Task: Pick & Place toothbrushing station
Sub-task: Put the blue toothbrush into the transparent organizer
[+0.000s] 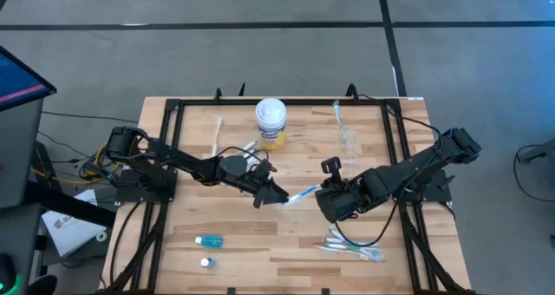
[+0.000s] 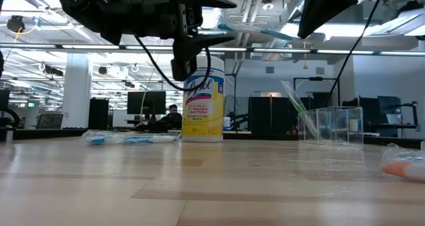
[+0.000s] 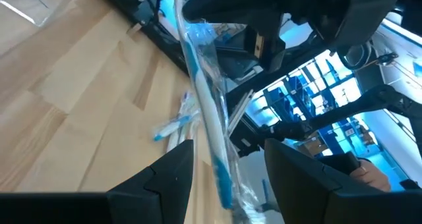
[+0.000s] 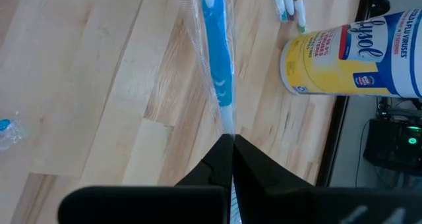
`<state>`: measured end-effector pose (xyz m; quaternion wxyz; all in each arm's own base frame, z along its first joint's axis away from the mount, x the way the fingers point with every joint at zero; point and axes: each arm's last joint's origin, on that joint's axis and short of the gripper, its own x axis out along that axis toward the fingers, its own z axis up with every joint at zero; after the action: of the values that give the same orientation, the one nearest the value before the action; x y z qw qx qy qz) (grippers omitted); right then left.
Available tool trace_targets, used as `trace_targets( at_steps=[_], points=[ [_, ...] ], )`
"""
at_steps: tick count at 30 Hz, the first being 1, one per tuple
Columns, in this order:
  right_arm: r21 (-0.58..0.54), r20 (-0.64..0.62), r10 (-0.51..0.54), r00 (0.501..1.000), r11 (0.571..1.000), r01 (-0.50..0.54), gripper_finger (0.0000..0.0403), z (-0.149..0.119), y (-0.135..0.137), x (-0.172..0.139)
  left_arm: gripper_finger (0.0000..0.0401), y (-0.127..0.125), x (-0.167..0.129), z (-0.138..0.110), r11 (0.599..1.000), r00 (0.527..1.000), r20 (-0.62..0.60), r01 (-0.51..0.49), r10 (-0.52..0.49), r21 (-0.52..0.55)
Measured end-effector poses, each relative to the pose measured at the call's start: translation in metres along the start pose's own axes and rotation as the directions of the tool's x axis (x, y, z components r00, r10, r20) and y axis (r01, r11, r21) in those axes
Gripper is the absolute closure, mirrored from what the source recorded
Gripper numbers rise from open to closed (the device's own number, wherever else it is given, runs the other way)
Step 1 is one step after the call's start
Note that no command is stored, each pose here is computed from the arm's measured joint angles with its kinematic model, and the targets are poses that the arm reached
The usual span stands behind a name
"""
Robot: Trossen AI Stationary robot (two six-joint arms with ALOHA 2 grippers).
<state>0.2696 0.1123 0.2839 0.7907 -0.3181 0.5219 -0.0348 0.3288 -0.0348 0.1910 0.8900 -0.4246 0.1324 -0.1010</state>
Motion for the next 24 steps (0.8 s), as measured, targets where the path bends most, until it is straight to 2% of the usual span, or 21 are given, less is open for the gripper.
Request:
trace_targets(
  at_steps=[9,24],
  points=[
    [-0.014,0.010,-0.001,1.000,1.000,0.001,0.0403,0.0010,-0.0001,-0.0001,0.0219,0.0027,-0.0001,-0.0030,0.999,0.999,-0.026,-0.029,0.028,-0.027],
    [-0.021,0.019,-0.002,1.000,1.000,0.002,0.0403,0.0020,-0.0003,-0.0001,0.0219,-0.0021,0.0012,-0.0091,0.995,0.999,-0.045,-0.018,0.014,-0.093]
  ],
)
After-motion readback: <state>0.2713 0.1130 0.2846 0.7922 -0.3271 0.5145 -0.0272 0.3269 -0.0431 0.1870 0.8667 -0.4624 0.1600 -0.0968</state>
